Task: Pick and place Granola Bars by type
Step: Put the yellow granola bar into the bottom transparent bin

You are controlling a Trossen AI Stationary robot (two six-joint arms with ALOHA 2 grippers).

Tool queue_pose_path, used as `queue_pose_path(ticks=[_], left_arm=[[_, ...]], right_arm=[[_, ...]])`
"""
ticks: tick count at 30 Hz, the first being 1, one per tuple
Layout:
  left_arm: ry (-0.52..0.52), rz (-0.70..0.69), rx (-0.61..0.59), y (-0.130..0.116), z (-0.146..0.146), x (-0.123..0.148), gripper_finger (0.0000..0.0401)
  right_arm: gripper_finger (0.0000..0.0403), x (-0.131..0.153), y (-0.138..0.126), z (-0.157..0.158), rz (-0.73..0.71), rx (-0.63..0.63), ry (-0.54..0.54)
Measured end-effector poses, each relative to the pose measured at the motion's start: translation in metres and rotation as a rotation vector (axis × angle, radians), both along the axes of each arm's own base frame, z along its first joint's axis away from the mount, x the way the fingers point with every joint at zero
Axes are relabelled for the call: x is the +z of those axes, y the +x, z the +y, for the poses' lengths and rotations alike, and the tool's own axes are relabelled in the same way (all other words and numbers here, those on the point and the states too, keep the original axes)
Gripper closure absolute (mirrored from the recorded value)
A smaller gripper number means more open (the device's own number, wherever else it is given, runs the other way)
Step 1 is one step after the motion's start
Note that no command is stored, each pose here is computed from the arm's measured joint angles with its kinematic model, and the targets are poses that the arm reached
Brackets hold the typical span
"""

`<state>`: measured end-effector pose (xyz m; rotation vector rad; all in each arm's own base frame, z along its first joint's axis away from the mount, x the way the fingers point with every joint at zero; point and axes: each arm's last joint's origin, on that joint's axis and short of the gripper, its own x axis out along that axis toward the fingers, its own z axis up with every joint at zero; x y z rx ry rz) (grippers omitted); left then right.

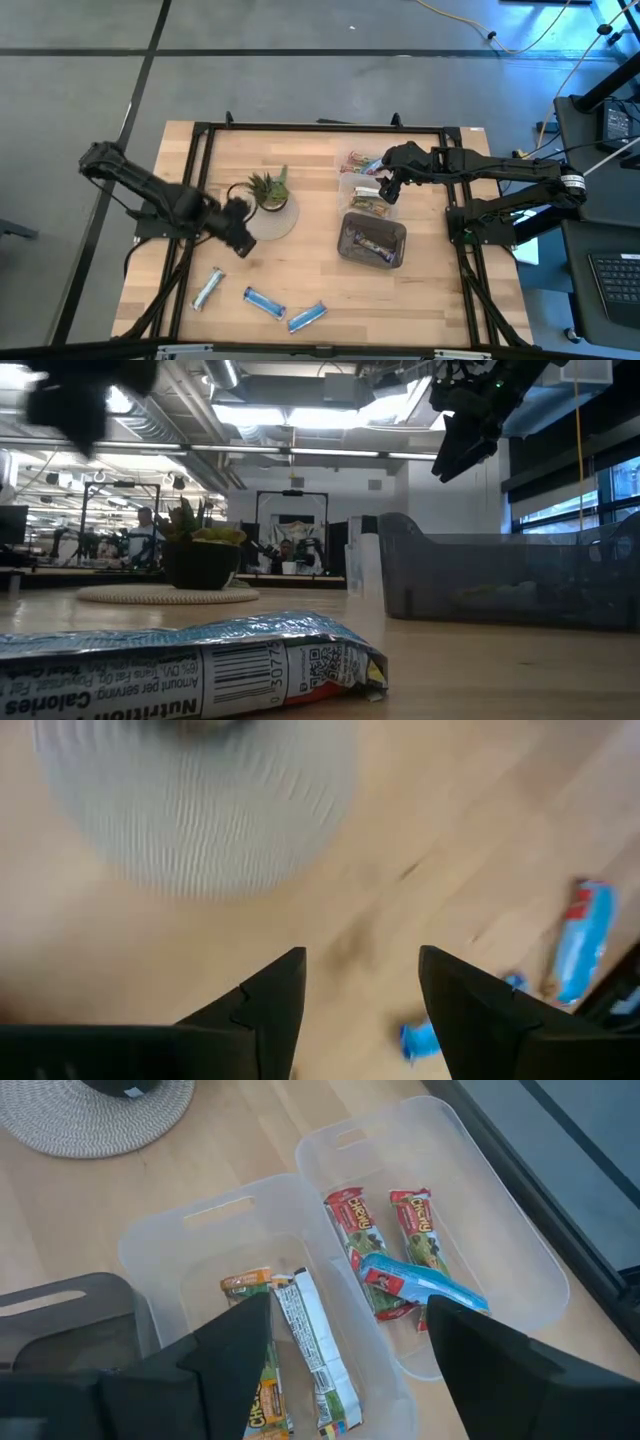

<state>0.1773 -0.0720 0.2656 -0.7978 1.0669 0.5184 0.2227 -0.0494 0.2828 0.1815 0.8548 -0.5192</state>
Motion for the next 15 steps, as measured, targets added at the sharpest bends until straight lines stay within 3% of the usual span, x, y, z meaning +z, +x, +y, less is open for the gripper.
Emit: queue_pose_path(ticks=[5,15], left_arm=[[-0.085,0.093,0.151,-0.020,-0.027,-0.035,0.0211],[-0.178,0.188,0.249,-0.035,-0.078,-0.066,0.0216]], right_arm=[[0.0131,0.000,0.000,0.000,0.001,0.001,-0.001],[0.0131,0.000,0.000,0.000,-0.003,0.000,-0.001]])
